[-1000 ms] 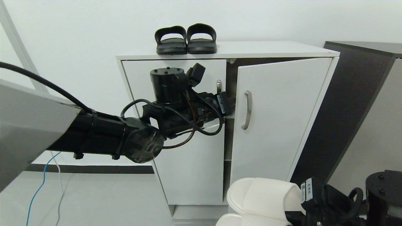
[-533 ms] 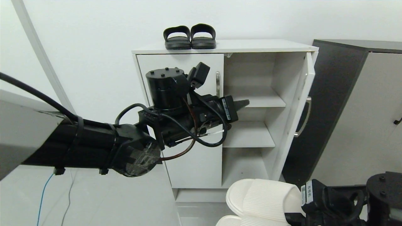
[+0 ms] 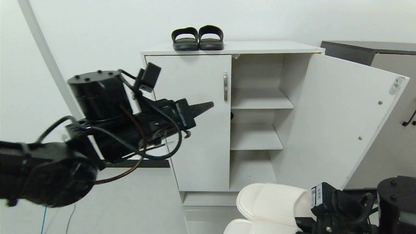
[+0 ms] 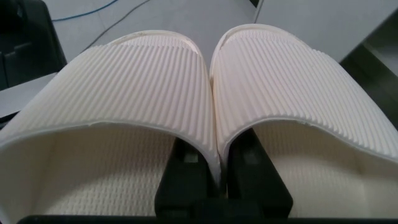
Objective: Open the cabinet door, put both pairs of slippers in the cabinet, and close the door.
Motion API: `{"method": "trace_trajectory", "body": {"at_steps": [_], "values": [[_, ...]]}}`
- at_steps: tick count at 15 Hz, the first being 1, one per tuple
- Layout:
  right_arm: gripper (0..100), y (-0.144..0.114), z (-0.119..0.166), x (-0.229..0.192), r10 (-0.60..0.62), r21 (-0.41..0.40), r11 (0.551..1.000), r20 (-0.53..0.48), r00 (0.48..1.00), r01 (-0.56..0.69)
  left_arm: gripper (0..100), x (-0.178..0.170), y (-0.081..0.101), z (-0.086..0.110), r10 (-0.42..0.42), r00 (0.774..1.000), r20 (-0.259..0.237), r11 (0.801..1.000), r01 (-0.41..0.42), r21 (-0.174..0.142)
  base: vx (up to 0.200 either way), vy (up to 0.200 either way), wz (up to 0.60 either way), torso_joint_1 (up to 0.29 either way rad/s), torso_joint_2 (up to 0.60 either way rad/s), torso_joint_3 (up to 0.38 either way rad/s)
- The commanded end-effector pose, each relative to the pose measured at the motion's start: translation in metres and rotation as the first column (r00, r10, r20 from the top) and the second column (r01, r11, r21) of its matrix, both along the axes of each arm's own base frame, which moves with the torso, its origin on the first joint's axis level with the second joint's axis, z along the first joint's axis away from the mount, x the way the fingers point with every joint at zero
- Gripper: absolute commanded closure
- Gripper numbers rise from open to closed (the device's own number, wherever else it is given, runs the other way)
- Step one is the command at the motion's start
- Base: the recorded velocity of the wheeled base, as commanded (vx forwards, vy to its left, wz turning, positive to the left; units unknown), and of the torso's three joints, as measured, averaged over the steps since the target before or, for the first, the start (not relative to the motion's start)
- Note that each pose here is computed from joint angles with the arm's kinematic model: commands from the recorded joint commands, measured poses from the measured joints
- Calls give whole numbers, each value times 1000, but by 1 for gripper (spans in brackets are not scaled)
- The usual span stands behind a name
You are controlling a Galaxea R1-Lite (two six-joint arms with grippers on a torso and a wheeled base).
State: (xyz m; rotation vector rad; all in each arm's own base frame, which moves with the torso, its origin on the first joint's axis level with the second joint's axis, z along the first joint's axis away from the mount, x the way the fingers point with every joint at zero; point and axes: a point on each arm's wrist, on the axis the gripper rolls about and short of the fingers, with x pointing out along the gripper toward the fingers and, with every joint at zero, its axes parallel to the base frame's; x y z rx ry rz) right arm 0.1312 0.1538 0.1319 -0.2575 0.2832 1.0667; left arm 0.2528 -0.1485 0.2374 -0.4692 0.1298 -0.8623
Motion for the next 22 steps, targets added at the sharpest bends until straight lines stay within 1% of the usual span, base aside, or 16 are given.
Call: {"method": "trace_trajectory", "body": {"at_steps": [1, 3, 5, 7, 8, 9, 11, 12, 13, 14, 15, 16, 18, 20, 21, 22], "values": [[100, 1, -2, 1, -2, -7, 1000, -6, 1000, 2, 100, -71, 61, 8, 95, 992, 81, 995, -95, -3, 0, 0, 0, 0, 0, 0], [100, 1, -3, 3, -5, -12, 1000, -11, 1000, 5, 100, -111, 88, -4, 157, 979, 127, 985, -165, 58, 0, 0, 0, 0, 0, 0], [100, 2, -5, 4, -10, -19, 1000, -17, 1000, 9, 100, -149, 106, -7, 196, 970, 146, 975, -208, 72, 0, 0, 0, 0, 0, 0], [100, 2, -5, 5, -11, -19, 1000, -17, 1000, 11, 100, -194, 122, -10, 216, 967, 132, 970, -228, 81, 0, 0, 0, 0, 0, 0], [100, 2, -5, 4, -10, -19, 1000, -17, 1000, 9, 100, -207, 127, -16, 244, 961, 127, 962, -257, 98, 0, 0, 0, 0, 0, 0], [100, 2, -5, 5, -11, -20, 1000, -16, 1000, 10, 100, -220, 132, -25, 277, 951, 136, 946, -294, 134, 0, 0, 0, 0, 0, 0], [100, 2, -5, 5, -11, -18, 1000, -16, 1000, 11, 100, -236, 139, -37, 371, 909, 190, 897, -403, 181, 0, 0, 0, 0, 0, 0], [100, 2, -6, 5, -11, -20, 1000, -18, 1000, 11, 100, -243, 144, -44, 452, 864, 221, 846, -494, 200, 0, 0, 0, 0, 0, 0], [100, 2, -6, 5, -11, -21, 1000, -17, 1000, 10, 100, -246, 146, -50, 503, 832, 236, 807, -549, 217, 0, 0, 0, 0, 0, 0], [100, 2, -6, 5, -11, -21, 1000, -17, 1000, 10, 100, -253, 150, -66, 612, 749, 255, 708, -662, 245, 0, 0, 0, 0, 0, 0], [100, 2, -6, 5, -11, -21, 1000, -17, 1000, 10, 100, -258, 151, -80, 645, 723, 248, 674, -691, 261, 0, 0, 0, 0, 0, 0], [100, 2, -6, 5, -11, -21, 1000, -17, 1000, 10, 100, -261, 151, -93, 658, 712, 247, 655, -702, 278, 0, 0, 0, 0, 0, 0], [100, 2, -6, 5, -10, -22, 1000, -15, 1000, 10, 100, -266, 152, -112, 658, 711, 247, 648, -702, 294, 0, 0, 0, 0, 0, 0], [100, 2, -6, 5, -10, -22, 1000, -15, 1000, 10, 100, -270, 152, -131, 637, 715, 287, 642, -699, 316, 0, 0, 0, 0, 0, 0], [100, 2, -6, 5, -10, -22, 1000, -15, 1000, 10, 100, -270, 152, -143, 612, 731, 302, 648, -683, 338, 0, 0, 0, 0, 0, 0], [100, 2, -6, 5, -10, -22, 1000, -15, 1000, 10, 100, -268, 151, -152, 611, 737, 290, 644, -675, 360, 0, 0, 0, 0, 0, 0]]}}
